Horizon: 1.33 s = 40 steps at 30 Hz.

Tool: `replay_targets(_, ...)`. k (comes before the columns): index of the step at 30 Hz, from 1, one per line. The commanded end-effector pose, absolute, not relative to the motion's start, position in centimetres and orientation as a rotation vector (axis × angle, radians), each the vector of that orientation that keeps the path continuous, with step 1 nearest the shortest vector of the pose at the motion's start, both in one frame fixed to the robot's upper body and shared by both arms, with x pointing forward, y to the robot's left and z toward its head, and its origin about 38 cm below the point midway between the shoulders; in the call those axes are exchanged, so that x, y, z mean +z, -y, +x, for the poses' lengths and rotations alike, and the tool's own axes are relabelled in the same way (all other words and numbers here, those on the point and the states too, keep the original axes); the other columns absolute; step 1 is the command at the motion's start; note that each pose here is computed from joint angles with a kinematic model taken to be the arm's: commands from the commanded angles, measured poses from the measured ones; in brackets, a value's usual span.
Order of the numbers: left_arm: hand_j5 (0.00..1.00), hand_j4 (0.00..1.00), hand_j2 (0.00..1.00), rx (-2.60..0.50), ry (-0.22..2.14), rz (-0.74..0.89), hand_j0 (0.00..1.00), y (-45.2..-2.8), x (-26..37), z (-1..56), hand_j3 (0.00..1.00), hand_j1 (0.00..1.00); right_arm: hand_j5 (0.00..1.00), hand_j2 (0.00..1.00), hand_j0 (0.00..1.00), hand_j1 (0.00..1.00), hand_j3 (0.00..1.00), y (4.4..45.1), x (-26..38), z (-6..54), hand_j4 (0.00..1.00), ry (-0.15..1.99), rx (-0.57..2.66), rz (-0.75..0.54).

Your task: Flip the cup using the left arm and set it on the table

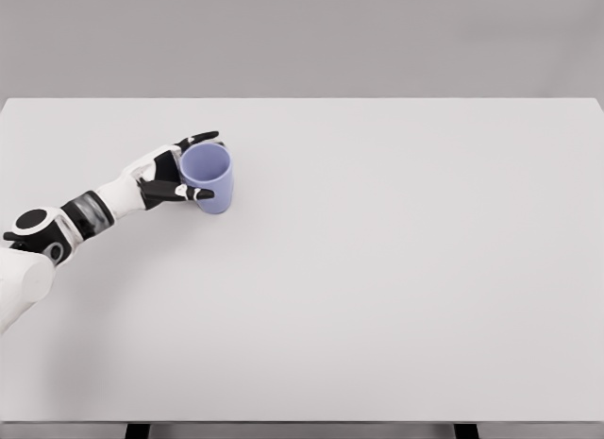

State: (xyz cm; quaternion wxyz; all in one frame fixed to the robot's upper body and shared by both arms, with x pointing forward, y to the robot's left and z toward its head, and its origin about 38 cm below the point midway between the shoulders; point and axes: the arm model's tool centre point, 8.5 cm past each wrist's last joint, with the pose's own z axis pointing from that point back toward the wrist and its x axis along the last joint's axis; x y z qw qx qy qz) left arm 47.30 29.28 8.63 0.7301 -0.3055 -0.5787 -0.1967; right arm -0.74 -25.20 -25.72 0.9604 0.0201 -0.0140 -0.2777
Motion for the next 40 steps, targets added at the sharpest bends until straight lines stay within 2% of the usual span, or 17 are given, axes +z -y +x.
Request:
replay_targets(1, 1.0, 1.0, 1.0, -0.43, 1.28, -0.672, 1.0, -29.5, 8.8, 47.3, 1.0, 1.0, 1.0, 1.0, 1.0, 1.0, 1.0, 25.2, -25.7, -0.7, 1.0, 0.028, -0.563, 0.041)
replay_targets(23, 1.0, 1.0, 1.0, -0.489, 1.296, -0.678, 1.0, -31.2, 10.7, 45.8, 1.0, 1.0, 1.0, 1.0, 1.0, 1.0, 1.0, 25.2, -25.7, -0.7, 1.0, 0.028, -0.563, 0.041)
replay_targets(28, 1.0, 1.0, 1.0, -0.433, 1.366, -0.638, 1.0, -36.5, 14.2, 44.8, 1.0, 1.0, 1.0, 1.0, 1.0, 1.0, 1.0, 25.2, -25.7, -0.7, 1.0, 0.028, -0.563, 0.041)
replay_targets(31, 1.0, 1.0, 1.0, -0.442, 1.372, -0.619, 1.0, -37.4, 15.0, 44.6, 1.0, 1.0, 1.0, 1.0, 1.0, 1.0, 1.0, 25.2, -25.7, -0.7, 1.0, 0.028, -0.563, 0.041)
replay_targets(35, 1.0, 1.0, 1.0, -0.606, 1.471, -0.525, 1.0, -40.9, 20.1, 41.7, 1.0, 1.0, 1.0, 1.0, 1.0, 1.0, 1.0, 25.2, -25.7, -0.7, 1.0, 0.028, -0.563, 0.041)
replay_targets(40, 1.0, 1.0, 1.0, -0.639, 1.442, -0.496, 1.0, -41.8, 20.2, 40.6, 1.0, 1.0, 1.0, 1.0, 1.0, 1.0, 1.0, 25.2, -25.7, -0.7, 1.0, 0.028, -0.563, 0.041)
